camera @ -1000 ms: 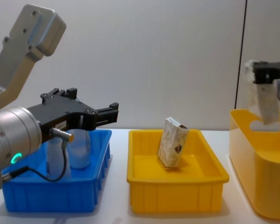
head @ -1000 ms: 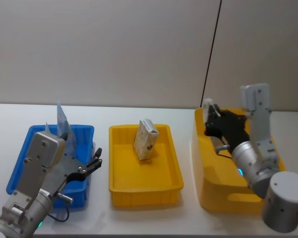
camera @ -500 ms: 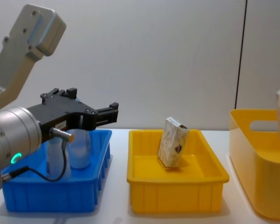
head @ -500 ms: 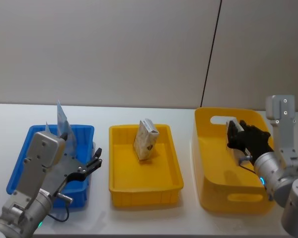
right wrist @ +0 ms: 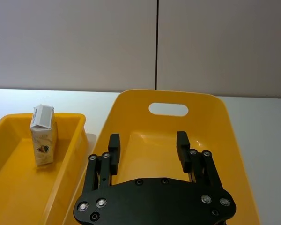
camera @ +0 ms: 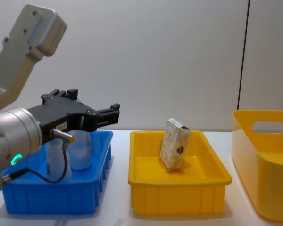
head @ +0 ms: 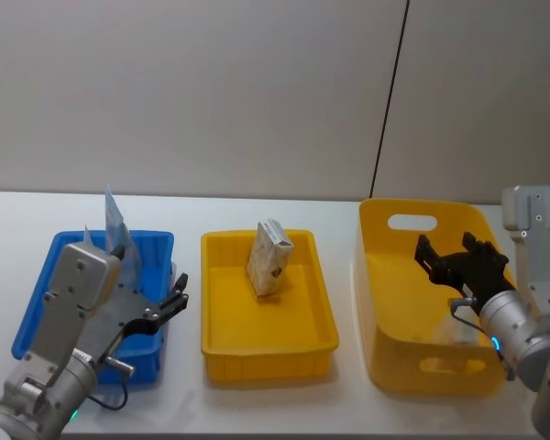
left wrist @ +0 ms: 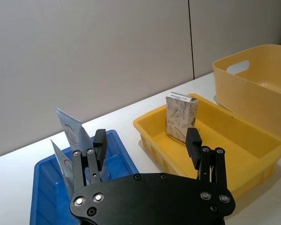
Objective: Bimanual collaborative sorting of washing and personal care products
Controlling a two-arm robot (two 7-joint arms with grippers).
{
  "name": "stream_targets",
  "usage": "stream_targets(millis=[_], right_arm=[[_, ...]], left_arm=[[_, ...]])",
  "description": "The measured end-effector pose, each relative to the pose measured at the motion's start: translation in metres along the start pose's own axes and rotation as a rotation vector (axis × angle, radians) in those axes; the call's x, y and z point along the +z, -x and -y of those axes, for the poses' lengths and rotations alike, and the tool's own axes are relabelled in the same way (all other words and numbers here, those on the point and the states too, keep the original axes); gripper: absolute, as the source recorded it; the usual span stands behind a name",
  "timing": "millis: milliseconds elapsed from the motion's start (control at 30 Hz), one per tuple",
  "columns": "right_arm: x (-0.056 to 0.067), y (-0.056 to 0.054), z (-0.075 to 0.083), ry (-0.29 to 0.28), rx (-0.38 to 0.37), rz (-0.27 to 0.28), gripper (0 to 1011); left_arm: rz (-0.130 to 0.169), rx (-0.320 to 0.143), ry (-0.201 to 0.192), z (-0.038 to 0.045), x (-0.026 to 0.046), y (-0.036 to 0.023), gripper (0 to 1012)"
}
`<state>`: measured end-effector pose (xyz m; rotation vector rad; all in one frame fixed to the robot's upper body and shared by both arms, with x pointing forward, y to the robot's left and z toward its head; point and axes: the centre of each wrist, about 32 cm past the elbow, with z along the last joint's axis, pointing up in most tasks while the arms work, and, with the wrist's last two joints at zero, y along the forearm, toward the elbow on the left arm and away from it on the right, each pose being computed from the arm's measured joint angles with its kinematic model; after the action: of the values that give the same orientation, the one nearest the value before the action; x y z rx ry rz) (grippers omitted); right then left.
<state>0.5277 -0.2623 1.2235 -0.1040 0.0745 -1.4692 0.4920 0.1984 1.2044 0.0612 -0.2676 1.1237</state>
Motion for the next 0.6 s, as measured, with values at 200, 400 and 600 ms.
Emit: stream_targets(millis=[200,400,600], right_arm=[[0.0003,-0.0005,0.0033,-0.028,0.025,0.011,870],[0.0018,0.0010,0.0074,-0.069,0.068,0.029,1002],[0.0032,0.0024,0.0103,-0.095,0.094,0.042,1002]], left_arm=[[0.000,0.000,0.000,0.0000,0.0000,0.0000,1001],[0.000,0.000,0.000,0.0000,0.0000,0.0000,1001],[0.004,0.006,-0.001,-0.0007,0.0002,-0.0005,1001]])
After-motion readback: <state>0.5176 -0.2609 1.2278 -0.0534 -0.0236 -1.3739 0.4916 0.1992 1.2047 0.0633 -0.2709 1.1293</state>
